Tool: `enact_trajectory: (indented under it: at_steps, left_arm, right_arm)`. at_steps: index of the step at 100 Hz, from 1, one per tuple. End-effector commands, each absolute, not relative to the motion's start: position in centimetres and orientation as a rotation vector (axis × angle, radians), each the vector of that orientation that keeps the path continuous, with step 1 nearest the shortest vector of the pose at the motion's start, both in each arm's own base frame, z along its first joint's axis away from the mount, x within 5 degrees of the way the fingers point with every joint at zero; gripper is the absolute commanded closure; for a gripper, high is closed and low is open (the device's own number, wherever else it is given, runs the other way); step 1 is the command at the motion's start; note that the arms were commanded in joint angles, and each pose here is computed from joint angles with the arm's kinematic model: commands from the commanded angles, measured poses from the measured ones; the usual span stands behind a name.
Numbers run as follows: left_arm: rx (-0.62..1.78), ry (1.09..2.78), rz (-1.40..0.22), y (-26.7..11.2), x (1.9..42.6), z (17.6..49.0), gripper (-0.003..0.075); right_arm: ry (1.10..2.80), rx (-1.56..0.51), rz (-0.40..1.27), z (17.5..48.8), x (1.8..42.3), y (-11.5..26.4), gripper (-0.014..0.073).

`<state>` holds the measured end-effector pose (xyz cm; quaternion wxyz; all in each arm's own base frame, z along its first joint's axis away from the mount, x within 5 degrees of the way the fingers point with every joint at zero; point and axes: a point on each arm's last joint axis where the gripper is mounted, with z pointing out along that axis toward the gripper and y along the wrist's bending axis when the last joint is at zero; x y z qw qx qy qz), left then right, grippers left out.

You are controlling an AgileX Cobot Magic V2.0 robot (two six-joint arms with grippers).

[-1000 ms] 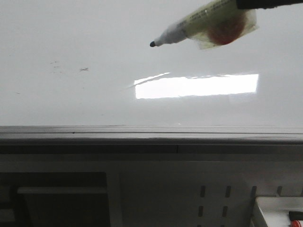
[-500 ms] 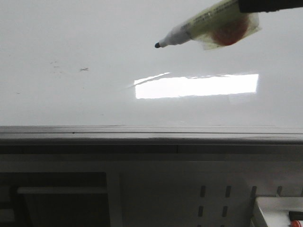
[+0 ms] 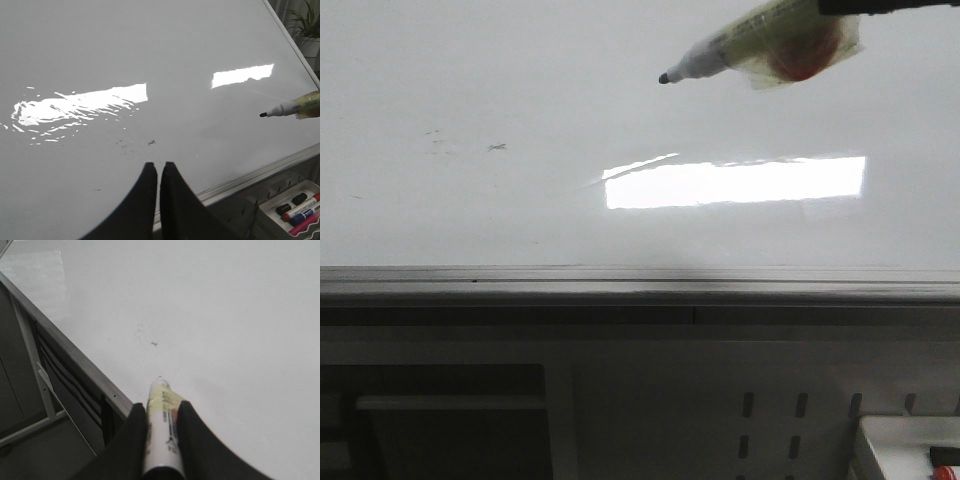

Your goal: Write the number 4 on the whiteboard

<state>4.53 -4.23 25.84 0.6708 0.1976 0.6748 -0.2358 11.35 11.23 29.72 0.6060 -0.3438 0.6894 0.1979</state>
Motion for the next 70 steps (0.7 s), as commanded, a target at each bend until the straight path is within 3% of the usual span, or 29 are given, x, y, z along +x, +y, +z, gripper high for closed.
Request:
enact_trajectory:
  at_steps: [1, 20, 70]
  left_arm:
    - [0.377, 1.487, -0.538, -3.9, 4.6, 27.0, 0.0741]
    - [0.377, 1.487, -0.538, -3.9, 4.6, 27.0, 0.0741]
    - [0.377, 1.487, -0.538, -3.9, 4.6, 27.0, 0.0741]
  right_arm:
    - [1.480, -0.755, 0.454, 31.4, 11.7, 11.5, 0.0645]
    - [1.484, -0.693, 0.516, 31.4, 12.3, 11.8, 0.0646]
    - [1.429, -0.712, 0.482, 31.5, 12.8, 12.3, 0.0646]
